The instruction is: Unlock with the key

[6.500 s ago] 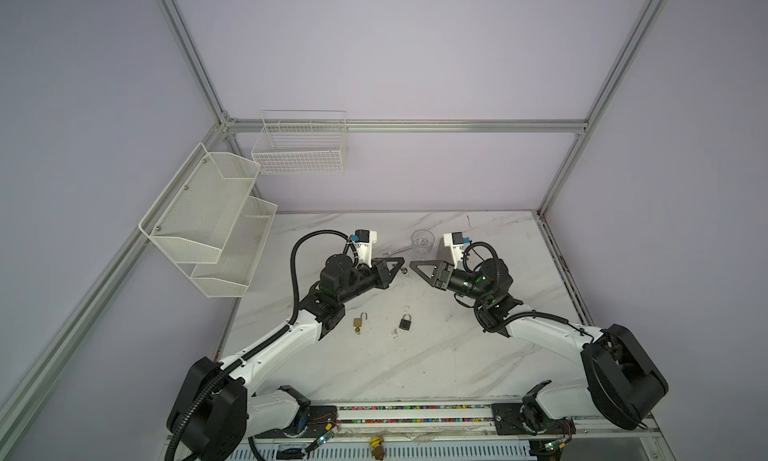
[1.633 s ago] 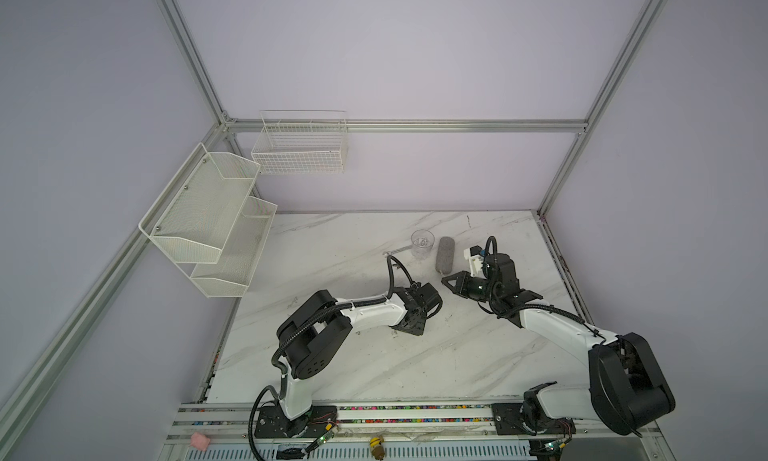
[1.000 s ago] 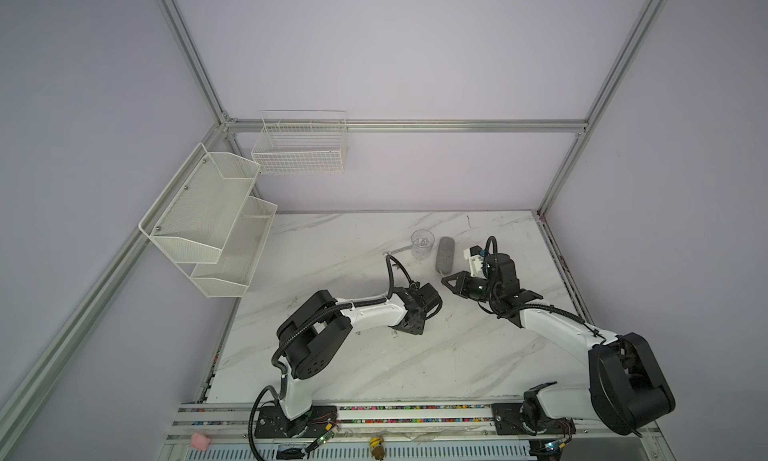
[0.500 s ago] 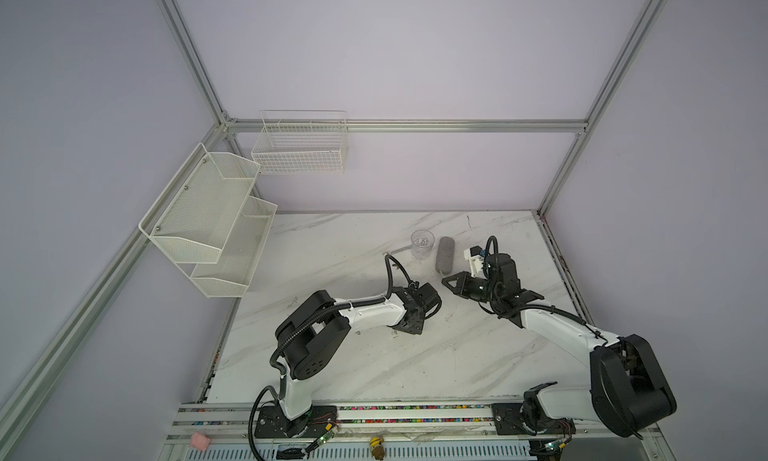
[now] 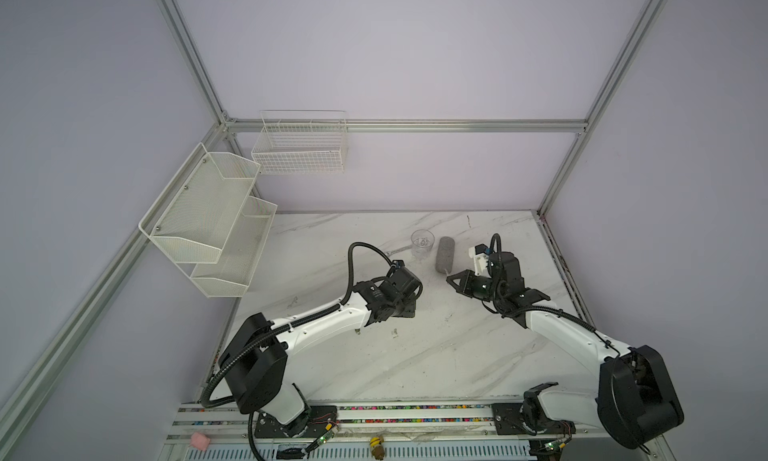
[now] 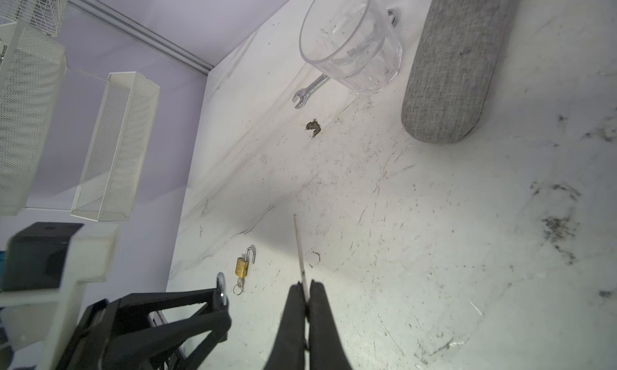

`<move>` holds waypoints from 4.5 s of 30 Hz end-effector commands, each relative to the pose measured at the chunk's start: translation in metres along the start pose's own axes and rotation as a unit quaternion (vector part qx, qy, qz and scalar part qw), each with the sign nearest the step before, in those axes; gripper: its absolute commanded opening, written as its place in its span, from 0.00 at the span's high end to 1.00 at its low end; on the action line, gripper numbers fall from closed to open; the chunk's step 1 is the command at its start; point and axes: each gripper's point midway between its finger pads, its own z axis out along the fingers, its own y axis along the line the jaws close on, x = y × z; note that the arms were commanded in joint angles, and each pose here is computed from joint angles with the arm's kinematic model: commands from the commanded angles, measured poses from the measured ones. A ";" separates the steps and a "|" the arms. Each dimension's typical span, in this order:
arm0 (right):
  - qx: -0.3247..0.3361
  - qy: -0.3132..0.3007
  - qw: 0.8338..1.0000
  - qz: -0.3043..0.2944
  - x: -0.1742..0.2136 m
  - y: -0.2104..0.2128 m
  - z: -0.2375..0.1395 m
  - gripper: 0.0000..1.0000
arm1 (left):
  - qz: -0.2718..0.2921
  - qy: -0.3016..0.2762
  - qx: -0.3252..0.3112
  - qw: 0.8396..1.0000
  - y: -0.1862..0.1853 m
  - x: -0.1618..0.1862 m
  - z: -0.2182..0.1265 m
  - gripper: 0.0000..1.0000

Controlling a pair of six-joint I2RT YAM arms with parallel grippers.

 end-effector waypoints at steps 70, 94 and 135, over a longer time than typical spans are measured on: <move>-0.109 -0.042 0.991 -0.068 0.064 0.132 0.056 1.00 | -0.238 -0.173 0.077 0.953 0.011 -0.099 -0.045 1.00; -0.109 -0.036 0.989 -0.092 0.070 0.128 0.050 1.00 | -0.247 -0.188 0.080 0.947 0.012 -0.104 -0.054 1.00; -0.110 -0.049 0.985 -0.123 0.062 0.141 0.051 1.00 | -0.256 -0.191 0.097 0.943 0.010 -0.103 -0.060 1.00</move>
